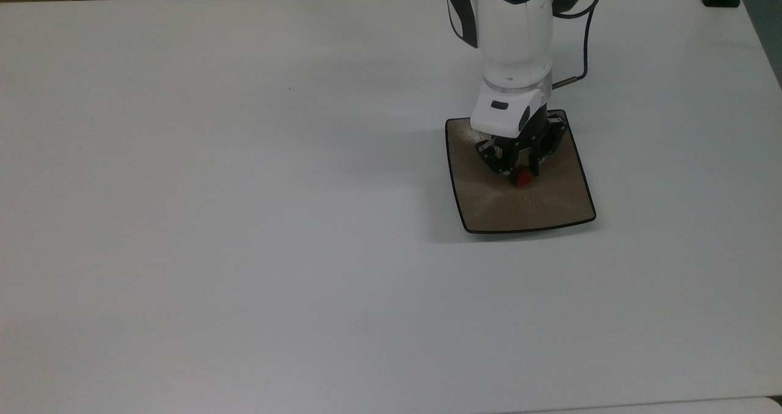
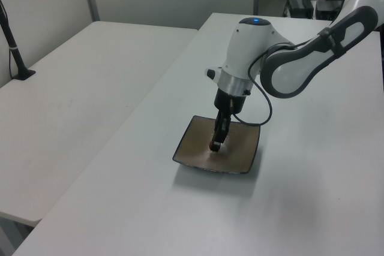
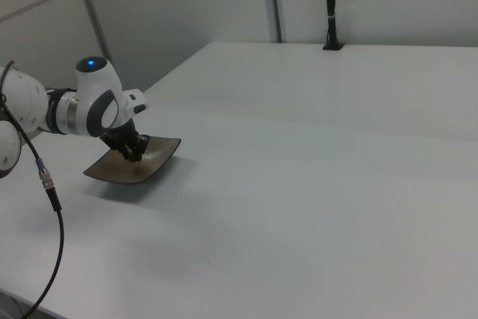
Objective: Strawberries on a ceramic plate
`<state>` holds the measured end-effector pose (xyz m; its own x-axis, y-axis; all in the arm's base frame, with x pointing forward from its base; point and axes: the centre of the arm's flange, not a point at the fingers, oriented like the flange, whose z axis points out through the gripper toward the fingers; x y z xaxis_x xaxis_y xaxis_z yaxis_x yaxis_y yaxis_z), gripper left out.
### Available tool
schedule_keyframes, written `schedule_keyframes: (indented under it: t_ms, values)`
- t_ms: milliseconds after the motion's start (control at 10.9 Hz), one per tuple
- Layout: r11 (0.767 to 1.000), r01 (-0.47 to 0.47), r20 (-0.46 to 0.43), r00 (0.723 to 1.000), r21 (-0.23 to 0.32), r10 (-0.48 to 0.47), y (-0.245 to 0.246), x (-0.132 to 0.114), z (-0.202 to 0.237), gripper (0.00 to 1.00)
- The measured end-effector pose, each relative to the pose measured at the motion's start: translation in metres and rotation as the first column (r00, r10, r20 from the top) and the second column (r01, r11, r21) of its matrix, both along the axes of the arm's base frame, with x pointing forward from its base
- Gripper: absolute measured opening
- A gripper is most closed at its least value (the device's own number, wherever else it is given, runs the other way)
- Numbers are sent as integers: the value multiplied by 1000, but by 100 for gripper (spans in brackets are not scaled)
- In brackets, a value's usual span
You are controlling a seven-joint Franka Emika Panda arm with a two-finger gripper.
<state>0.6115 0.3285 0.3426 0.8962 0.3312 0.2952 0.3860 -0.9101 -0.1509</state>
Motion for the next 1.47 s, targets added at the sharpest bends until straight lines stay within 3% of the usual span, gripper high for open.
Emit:
schedule_keyframes:
  t_ms: [276,553,645,921,1198,1474]
  values:
    - [1000,-2,-2,1000,-1,2,1,-1,-2,50]
    - [1000,-7,0,1000,2,7,4,-2,0,93]
    - [1000,-7,8,1000,6,7,5,-1,5,100]
    - [1000,-2,46,999,28,1,-2,0,52,100]
    - [999,33,-21,999,13,-33,-44,-12,130,100]
    - [996,59,-111,992,-68,-67,-101,-37,195,100]
